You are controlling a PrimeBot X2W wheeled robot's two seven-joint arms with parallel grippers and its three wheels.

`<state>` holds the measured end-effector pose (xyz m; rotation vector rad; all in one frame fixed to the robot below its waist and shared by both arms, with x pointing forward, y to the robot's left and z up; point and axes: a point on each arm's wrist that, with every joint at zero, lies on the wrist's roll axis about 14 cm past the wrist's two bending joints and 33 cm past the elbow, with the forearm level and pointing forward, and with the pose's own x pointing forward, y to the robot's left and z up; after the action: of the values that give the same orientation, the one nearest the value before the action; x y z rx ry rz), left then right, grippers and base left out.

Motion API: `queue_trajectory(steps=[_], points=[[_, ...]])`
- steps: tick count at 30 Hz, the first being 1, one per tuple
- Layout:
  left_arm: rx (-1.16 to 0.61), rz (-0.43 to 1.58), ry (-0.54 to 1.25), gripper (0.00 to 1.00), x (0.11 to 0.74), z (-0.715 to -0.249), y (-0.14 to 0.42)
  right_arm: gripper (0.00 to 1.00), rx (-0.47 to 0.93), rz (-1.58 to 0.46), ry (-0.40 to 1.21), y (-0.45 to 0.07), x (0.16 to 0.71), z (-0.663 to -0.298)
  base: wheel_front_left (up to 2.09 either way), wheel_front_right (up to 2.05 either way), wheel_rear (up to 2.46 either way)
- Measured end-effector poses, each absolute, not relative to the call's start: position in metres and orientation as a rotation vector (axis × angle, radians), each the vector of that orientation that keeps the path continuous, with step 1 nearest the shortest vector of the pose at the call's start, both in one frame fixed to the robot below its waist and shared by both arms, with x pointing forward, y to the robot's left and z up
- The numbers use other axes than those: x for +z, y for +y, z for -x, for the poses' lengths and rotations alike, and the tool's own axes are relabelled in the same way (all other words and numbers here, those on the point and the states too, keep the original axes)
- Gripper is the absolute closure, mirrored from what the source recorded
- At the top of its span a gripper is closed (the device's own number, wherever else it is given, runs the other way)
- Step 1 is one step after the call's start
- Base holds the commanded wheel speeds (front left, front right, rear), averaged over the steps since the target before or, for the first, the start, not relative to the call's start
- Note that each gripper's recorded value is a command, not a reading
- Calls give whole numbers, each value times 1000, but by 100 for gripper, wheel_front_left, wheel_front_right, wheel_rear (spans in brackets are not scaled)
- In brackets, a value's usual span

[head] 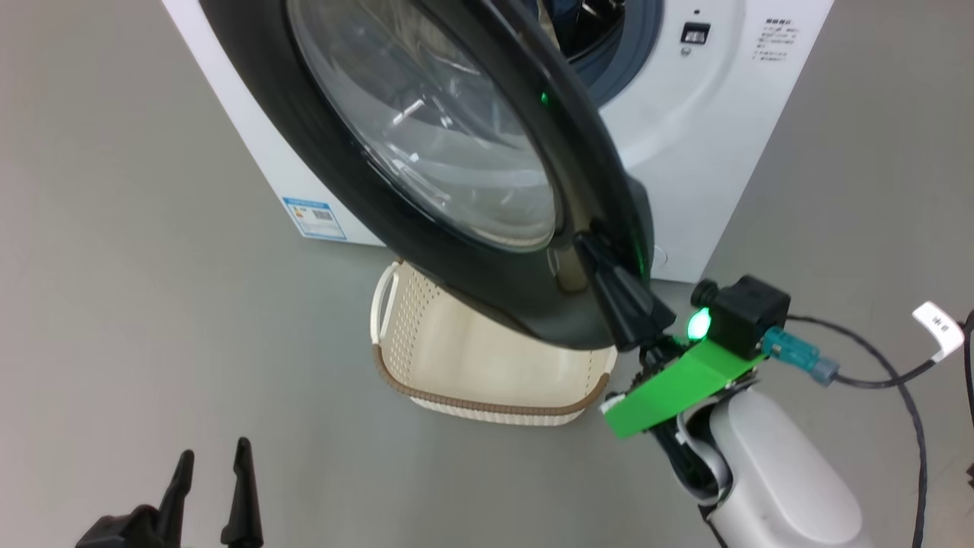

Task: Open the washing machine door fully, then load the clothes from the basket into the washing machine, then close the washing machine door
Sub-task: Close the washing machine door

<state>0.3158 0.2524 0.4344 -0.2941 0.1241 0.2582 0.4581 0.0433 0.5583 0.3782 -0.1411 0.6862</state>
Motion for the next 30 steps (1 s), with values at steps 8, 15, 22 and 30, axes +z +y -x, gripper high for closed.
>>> queue_trajectory(steps=[8, 15, 22, 30], points=[[261, 296, 147, 0, 427, -324, 254, 100, 665, -360, -177, 38, 563, -484, 0, 0, 0], [263, 288, 174, 0, 419, -332, 254, 100, 647, -335, -209, 30, 565, -510, 0, 0, 0], [270, 303, 204, 0, 408, -338, 254, 100, 643, -305, -234, 28, 563, -537, 0, 0, 0], [263, 313, 215, 0, 403, -350, 252, 100, 646, -248, -271, 28, 565, -566, 0, 0, 0]])
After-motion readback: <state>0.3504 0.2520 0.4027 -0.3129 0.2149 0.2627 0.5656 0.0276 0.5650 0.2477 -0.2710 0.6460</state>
